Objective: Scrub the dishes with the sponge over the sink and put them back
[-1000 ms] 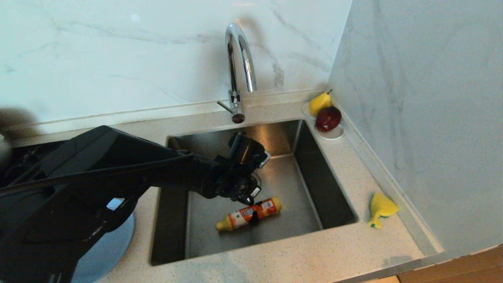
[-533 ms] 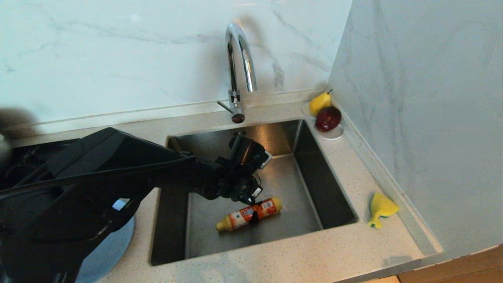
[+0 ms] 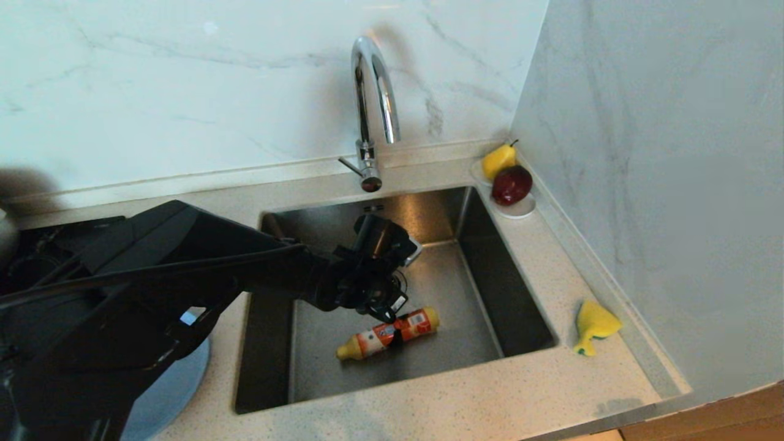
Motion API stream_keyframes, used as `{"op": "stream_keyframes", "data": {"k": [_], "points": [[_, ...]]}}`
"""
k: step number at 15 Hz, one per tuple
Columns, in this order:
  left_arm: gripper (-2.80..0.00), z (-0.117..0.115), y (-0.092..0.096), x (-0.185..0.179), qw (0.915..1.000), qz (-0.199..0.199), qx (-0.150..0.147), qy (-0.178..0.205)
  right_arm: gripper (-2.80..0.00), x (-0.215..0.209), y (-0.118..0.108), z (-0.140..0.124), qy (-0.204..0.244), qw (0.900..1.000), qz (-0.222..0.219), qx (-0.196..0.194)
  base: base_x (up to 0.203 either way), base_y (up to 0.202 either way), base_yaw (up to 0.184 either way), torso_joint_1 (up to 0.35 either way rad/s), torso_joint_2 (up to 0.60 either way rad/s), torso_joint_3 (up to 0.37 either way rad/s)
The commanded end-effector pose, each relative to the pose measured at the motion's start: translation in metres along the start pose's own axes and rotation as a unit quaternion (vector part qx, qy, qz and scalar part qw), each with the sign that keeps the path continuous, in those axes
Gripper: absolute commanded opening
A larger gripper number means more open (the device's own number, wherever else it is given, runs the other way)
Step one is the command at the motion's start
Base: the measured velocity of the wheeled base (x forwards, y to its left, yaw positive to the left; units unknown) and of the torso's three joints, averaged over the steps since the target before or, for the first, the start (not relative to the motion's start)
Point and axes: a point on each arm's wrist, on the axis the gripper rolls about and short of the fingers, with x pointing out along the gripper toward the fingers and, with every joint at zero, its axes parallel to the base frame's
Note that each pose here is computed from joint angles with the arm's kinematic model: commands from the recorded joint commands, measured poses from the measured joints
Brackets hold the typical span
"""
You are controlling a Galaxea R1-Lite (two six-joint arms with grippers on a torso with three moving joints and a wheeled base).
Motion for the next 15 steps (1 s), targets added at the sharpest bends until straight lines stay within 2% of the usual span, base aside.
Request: {"op": "stream_keyframes", "data": {"k": [1, 7, 15], "points": [[0.0, -0.002, -0.002, 0.004, 1.0, -0.004, 0.002, 0.004, -2.8, 0.0, 0.0, 0.0, 0.0, 1.0, 0.0, 0.0, 0.0, 0.0, 0.0, 0.0, 0.0, 0.0], [0.0, -0.013, -0.009, 0.008, 0.998, -0.055, 0.012, 0.028, -2.8, 0.0, 0.0, 0.0, -0.001, 1.0, 0.0, 0.0, 0.0, 0.0, 0.0, 0.0, 0.0, 0.0], [0.0, -0.024, -0.02, 0.031, 0.9965, -0.066, 0.021, 0.046, -2.8, 0.0, 0.0, 0.0, 0.0, 1.0, 0.0, 0.0, 0.0, 0.0, 0.0, 0.0, 0.0, 0.0]]}}
